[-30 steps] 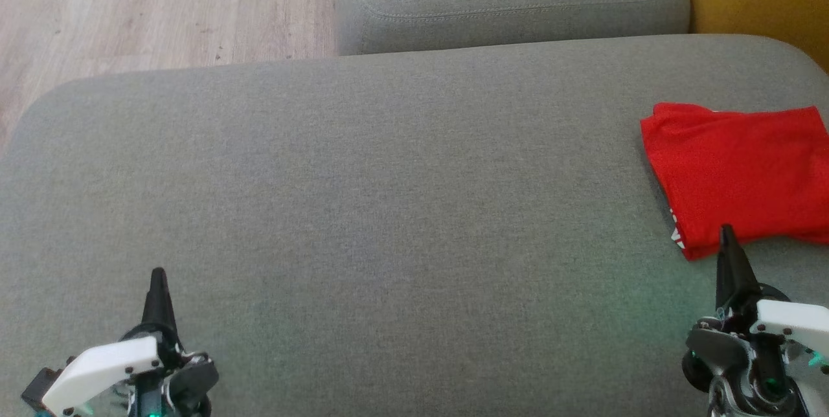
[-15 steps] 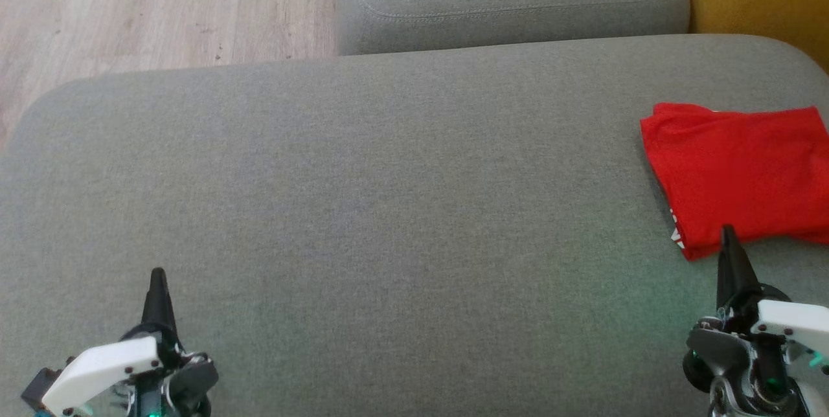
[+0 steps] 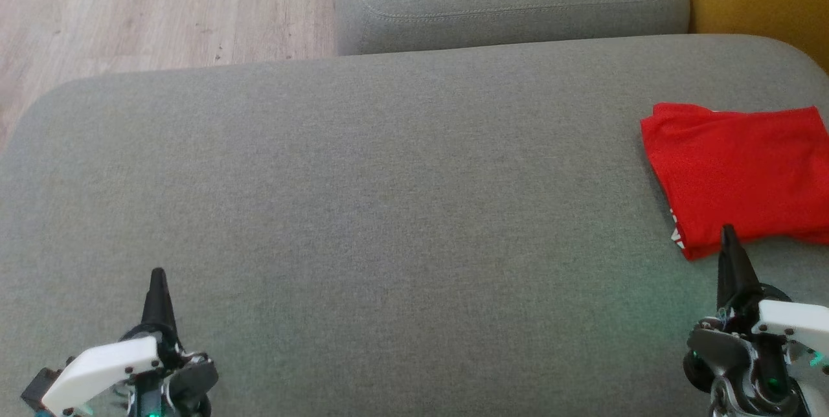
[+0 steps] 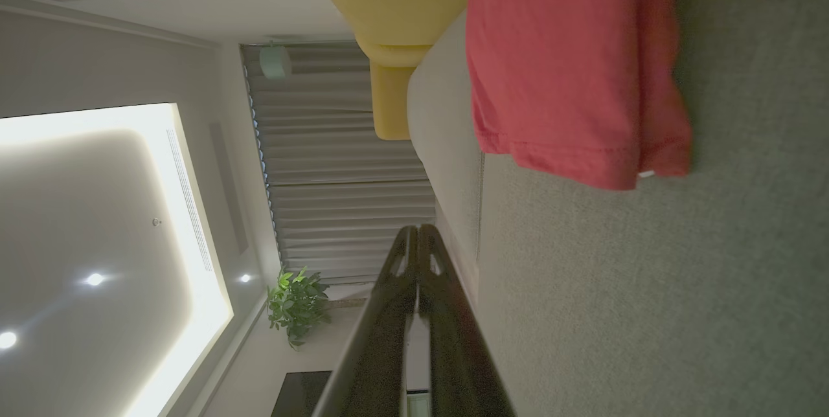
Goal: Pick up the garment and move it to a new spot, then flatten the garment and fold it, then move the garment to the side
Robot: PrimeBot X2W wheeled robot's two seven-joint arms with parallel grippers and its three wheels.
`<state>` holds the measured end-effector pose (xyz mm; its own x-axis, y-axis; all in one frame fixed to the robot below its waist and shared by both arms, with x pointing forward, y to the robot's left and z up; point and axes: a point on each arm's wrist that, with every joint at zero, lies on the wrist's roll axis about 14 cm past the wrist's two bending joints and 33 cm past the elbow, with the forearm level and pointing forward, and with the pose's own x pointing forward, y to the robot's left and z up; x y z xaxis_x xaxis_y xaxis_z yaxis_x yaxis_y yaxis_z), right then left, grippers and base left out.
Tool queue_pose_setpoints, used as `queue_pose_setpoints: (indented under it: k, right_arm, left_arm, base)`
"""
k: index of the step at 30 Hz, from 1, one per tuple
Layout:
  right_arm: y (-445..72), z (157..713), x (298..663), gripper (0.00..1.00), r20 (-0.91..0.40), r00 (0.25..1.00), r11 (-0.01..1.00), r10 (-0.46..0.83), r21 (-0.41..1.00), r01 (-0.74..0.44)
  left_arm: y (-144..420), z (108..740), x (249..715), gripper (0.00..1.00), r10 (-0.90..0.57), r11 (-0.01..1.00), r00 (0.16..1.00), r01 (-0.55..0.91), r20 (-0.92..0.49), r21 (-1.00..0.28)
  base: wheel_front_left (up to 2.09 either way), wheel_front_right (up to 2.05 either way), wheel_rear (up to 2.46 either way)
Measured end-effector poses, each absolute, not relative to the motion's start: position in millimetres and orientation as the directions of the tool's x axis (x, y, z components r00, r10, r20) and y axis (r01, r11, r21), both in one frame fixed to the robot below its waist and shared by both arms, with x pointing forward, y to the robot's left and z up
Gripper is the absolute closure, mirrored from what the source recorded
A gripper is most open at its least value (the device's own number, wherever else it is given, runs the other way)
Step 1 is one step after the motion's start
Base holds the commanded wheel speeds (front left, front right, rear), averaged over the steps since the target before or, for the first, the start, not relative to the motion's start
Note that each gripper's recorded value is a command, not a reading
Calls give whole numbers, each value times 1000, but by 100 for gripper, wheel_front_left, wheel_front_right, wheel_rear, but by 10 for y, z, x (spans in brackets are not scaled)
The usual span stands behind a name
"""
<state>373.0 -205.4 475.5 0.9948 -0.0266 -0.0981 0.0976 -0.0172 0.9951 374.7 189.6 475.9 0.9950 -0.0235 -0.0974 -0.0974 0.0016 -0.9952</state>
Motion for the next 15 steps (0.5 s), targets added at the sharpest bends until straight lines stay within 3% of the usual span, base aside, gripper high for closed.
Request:
queue_pose_setpoints:
  k: [15]
  right_arm:
    - [-2061,4755,3729,100,-98,995,-18,-28,995,97]
  left_arm:
    - [1896,4759,3747,100,-23,1,995,-97,-97,-995]
  base:
    - [0,0,0]
